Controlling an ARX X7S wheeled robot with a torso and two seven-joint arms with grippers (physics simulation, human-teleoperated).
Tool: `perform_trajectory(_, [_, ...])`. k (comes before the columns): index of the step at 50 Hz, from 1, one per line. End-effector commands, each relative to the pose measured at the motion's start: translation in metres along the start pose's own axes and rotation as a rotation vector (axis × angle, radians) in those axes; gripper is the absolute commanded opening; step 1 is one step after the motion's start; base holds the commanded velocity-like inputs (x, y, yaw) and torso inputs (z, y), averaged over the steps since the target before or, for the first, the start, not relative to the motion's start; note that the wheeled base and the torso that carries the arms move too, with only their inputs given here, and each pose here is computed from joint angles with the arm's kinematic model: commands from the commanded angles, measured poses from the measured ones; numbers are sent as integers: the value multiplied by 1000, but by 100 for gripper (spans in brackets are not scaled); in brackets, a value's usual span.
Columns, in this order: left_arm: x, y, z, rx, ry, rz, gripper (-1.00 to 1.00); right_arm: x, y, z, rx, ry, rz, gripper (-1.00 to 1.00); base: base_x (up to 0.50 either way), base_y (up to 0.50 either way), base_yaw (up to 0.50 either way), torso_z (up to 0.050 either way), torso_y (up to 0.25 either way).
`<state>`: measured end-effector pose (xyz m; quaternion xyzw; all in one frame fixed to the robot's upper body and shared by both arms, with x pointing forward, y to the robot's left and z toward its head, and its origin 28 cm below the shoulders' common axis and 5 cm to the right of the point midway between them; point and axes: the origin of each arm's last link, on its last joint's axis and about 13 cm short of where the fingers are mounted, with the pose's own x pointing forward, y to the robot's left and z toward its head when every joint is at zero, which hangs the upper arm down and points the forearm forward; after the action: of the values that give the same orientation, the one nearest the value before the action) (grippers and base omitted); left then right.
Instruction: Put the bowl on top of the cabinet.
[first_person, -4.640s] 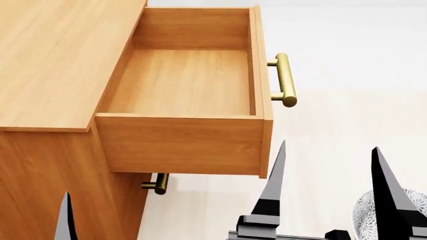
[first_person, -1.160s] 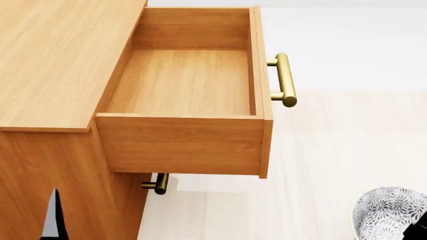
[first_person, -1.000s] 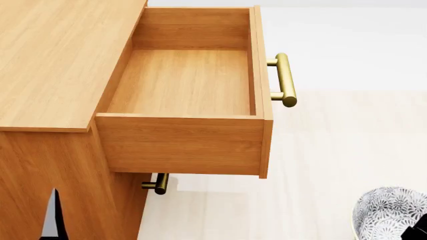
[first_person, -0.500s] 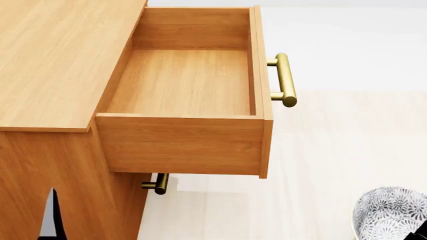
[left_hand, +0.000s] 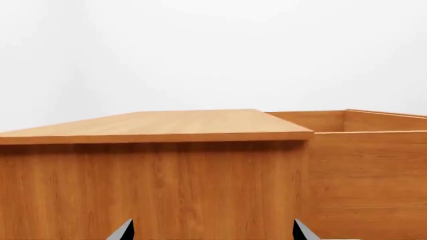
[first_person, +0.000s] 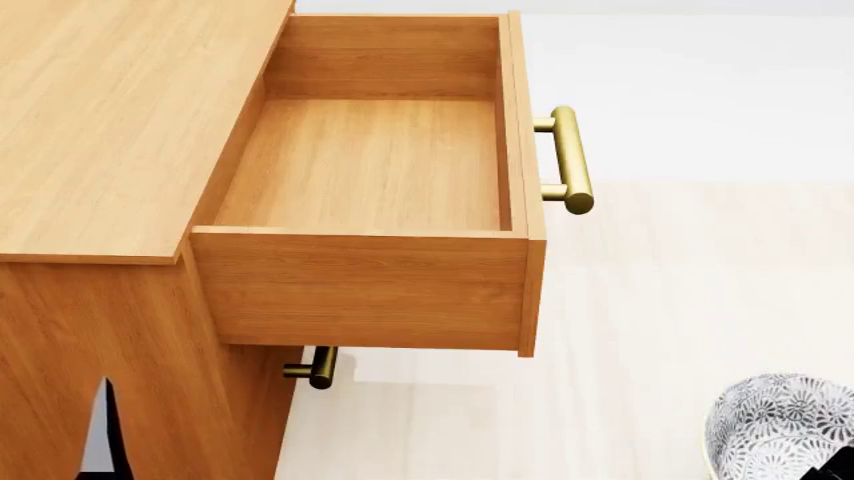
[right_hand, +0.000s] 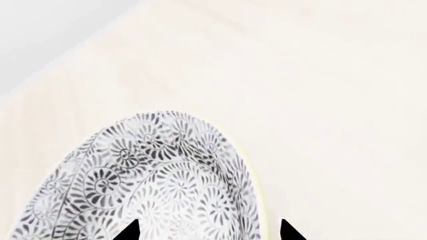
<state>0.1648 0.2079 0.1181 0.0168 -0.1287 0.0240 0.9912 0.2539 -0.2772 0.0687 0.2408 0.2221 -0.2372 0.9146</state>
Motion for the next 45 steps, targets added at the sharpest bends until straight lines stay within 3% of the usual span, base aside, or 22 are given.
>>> perform_trajectory(1, [2, 1, 1, -23, -11, -1, 100, 9, 0, -11, 23, 11, 7, 100, 0, 0, 0, 0, 0])
perform_trajectory(40, [2, 1, -1, -18, 2, 1, 100, 30, 9, -23, 45, 32, 13, 100, 0, 0, 0, 0, 0])
perform_trajectory(41, [2, 1, -1, -18, 2, 2, 100, 31, 9, -23, 44, 32, 12, -100, 0, 0, 0, 0, 0])
perform_trajectory(45, [2, 1, -2, -19, 3, 3, 100, 28, 11, -23, 36, 27, 16, -100, 0, 0, 0, 0, 0])
